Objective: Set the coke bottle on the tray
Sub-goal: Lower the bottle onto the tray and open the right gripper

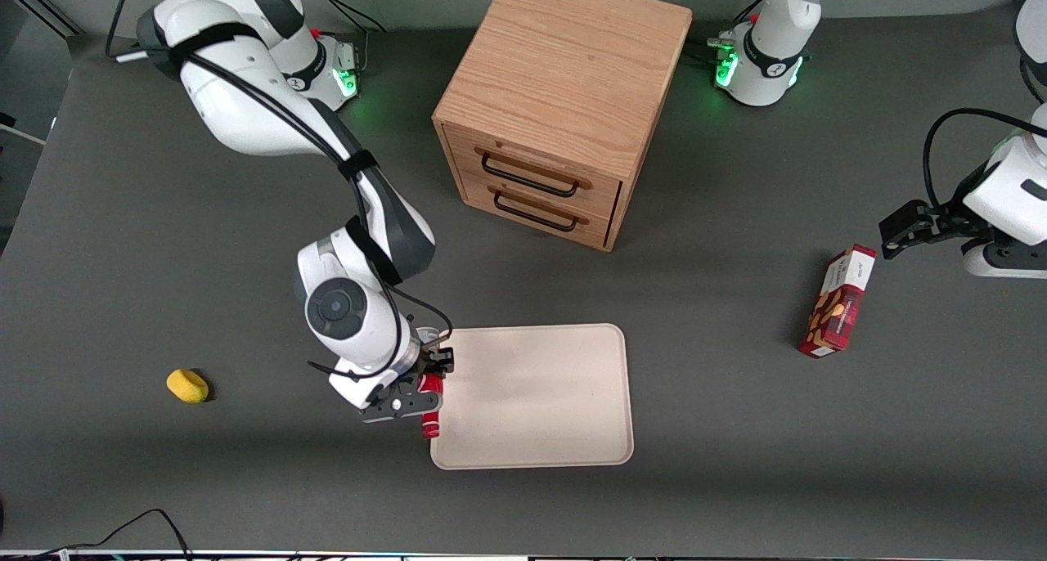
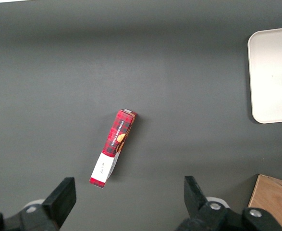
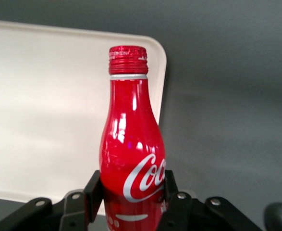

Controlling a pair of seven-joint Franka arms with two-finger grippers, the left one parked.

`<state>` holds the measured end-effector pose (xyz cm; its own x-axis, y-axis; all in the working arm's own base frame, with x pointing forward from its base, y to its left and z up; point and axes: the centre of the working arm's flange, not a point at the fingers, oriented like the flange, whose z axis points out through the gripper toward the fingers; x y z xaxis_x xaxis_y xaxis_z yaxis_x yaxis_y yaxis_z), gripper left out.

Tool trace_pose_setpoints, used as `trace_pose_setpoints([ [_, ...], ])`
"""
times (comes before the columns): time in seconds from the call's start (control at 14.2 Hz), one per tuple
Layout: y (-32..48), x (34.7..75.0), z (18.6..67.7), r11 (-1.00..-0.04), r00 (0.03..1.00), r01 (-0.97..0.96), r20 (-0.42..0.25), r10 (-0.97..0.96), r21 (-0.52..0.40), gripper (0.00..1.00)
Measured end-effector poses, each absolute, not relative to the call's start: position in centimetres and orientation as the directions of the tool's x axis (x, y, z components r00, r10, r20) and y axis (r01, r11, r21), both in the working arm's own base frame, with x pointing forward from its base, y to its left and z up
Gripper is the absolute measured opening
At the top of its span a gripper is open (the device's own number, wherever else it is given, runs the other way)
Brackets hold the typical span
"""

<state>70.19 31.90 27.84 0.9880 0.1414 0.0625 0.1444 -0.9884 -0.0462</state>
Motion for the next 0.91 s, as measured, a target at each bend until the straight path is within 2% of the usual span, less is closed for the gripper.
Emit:
trace_pose_setpoints([
  [0.42, 32.5, 70.5, 23.7, -0.984, 0.995, 0.098, 0.033, 0.094, -0.150, 0.55],
  [0.91, 32.2, 70.8, 20.4, -0.982, 0.997, 0.072, 0.044, 0.065, -0.175, 0.55],
])
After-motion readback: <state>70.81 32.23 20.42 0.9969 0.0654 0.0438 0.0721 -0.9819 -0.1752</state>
